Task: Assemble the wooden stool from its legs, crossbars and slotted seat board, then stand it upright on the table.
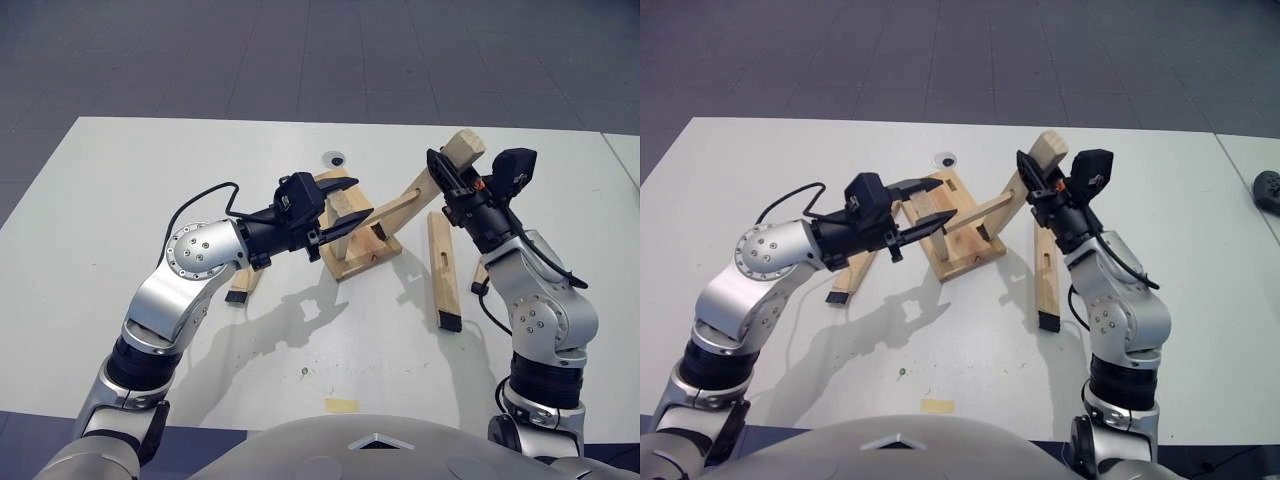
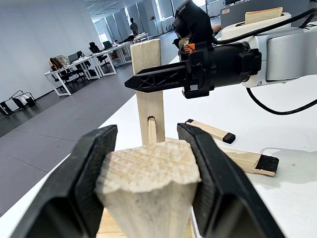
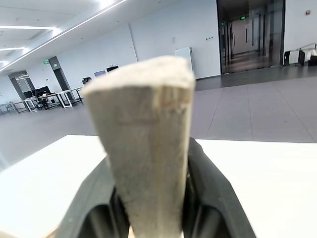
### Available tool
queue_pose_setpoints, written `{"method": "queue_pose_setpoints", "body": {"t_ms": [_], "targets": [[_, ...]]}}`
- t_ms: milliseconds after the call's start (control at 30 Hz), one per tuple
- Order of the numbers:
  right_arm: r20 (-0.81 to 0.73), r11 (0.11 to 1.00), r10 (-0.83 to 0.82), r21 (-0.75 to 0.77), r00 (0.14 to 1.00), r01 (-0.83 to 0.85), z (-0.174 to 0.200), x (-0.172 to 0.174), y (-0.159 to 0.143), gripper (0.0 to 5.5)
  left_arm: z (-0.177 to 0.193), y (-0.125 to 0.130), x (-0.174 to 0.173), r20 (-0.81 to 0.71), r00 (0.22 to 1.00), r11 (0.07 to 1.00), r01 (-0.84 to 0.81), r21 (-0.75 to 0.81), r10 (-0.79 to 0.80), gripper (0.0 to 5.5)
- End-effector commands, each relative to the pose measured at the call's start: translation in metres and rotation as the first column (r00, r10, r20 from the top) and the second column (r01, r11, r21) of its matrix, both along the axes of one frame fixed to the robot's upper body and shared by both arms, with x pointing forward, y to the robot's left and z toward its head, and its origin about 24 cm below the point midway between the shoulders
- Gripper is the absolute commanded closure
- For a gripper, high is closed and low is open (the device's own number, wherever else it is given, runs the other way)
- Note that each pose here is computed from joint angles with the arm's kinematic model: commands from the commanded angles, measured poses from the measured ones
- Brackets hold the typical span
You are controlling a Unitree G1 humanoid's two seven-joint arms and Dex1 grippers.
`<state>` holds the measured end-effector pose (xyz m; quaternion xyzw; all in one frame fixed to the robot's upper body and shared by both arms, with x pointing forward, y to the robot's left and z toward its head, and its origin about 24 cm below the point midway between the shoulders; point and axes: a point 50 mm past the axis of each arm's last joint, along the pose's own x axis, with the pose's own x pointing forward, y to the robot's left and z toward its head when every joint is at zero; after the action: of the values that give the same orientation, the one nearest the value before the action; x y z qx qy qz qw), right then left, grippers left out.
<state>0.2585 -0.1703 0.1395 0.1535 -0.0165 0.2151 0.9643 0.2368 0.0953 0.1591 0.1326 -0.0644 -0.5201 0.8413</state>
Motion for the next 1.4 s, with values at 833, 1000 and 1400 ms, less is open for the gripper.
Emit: {"method": "queue_pose_setpoints", "body": {"t_ms": [833, 1000, 1400], "targets": [[-0.347, 0.936, 0.237, -0.167, 0.907, -0.309, -0.067, 0.006, 0.016, 4.48, -0.043, -0.006, -0.001, -0.154, 0.988, 0.986, 0.043, 0.159, -0.018, 3.48], [-0.490, 0.894, 0.256, -0.208, 0.834, -0.397, -0.071, 0.002, 0.008, 4.48, -0.042, -0.007, 0.001, -0.125, 0.992, 0.987, 0.016, 0.158, 0.005, 3.48], [-0.461, 0.903, 0.066, -0.349, 0.885, -0.249, -0.053, 0.026, -0.009, 4.41, 0.054, 0.014, 0.023, 0.011, 0.996, 0.968, -0.083, -0.236, 0.089, 2.44]]}}
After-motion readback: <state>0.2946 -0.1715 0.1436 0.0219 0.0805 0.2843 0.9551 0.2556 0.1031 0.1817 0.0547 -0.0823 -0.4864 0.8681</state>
